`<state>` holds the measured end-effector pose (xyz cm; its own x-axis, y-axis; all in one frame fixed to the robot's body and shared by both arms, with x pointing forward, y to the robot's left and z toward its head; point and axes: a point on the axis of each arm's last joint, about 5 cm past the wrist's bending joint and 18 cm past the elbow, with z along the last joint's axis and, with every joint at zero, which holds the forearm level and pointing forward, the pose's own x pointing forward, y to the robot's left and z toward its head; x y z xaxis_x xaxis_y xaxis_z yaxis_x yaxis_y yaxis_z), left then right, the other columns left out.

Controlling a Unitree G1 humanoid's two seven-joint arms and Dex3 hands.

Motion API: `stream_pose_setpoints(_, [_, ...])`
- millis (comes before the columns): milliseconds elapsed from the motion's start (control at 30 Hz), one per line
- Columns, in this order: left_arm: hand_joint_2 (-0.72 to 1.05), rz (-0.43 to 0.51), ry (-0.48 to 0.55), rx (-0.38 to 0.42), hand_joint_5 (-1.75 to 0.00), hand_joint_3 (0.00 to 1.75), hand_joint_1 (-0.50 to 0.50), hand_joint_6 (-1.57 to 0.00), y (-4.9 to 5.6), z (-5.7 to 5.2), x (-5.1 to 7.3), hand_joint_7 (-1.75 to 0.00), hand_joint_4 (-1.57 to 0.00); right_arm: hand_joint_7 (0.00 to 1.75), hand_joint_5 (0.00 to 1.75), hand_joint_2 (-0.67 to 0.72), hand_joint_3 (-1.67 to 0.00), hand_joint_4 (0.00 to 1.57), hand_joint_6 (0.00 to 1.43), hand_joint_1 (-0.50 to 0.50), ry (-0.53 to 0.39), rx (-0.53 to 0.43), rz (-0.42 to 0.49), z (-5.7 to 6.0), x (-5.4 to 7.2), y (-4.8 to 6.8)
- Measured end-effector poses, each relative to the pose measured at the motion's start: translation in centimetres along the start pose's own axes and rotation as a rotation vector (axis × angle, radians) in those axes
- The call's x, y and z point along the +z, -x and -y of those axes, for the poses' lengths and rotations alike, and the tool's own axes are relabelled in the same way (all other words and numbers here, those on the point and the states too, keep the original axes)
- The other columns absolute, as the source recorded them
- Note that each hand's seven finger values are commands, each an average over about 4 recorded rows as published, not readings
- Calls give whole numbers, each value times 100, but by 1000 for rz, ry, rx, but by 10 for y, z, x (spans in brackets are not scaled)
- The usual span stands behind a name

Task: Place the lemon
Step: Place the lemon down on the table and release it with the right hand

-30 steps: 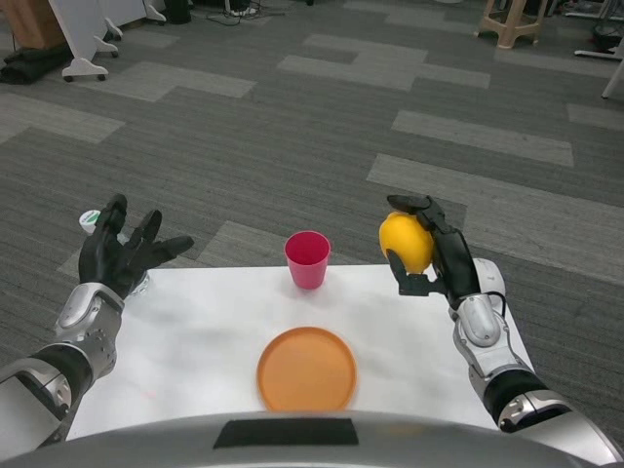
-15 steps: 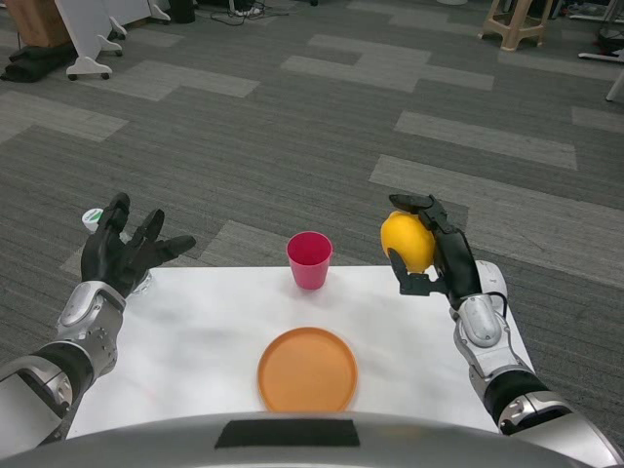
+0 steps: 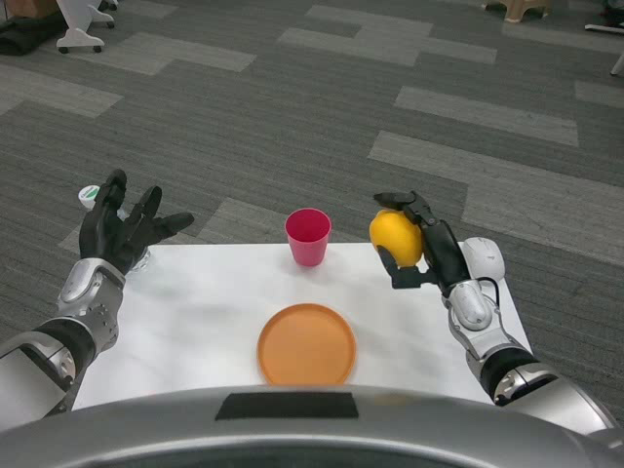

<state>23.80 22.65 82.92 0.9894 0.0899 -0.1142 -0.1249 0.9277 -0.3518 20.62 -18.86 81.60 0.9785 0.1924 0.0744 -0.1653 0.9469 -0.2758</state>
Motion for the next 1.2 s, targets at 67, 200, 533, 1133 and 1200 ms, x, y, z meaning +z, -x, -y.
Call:
stream_pose_setpoints(67, [105, 0, 0, 0, 0, 9, 50, 0, 0, 0, 0, 0, -4, 77, 150, -57, -143, 9, 16, -38, 24, 36, -4, -1, 0, -1])
stream_pose_setpoints(200, [105, 0, 0, 1, 0, 9, 50, 0, 0, 0, 0, 0, -4, 77, 153, -56, -143, 9, 14, -38, 59, 84, -43, 0, -2, -3])
stream_pose_setpoints(533, [105, -2, -2, 0, 0, 9, 50, 0, 0, 0, 0, 0, -4, 77, 145, -60, -143, 9, 14, -38, 100, 175, -203, 1, -13, 1])
stream_pose_setpoints(1133, [105, -2, -2, 0, 0, 9, 50, 0, 0, 0, 0, 0, -4, 77, 145, -60, -143, 3, 11, -38, 162, 254, -305, 5, -18, 1])
stream_pose_setpoints(1200, [105, -2, -2, 0, 0, 9, 50, 0, 0, 0, 0, 0, -4, 73, 145, -57, -143, 3, 11, -38, 176, 266, -339, 6, -20, 2])
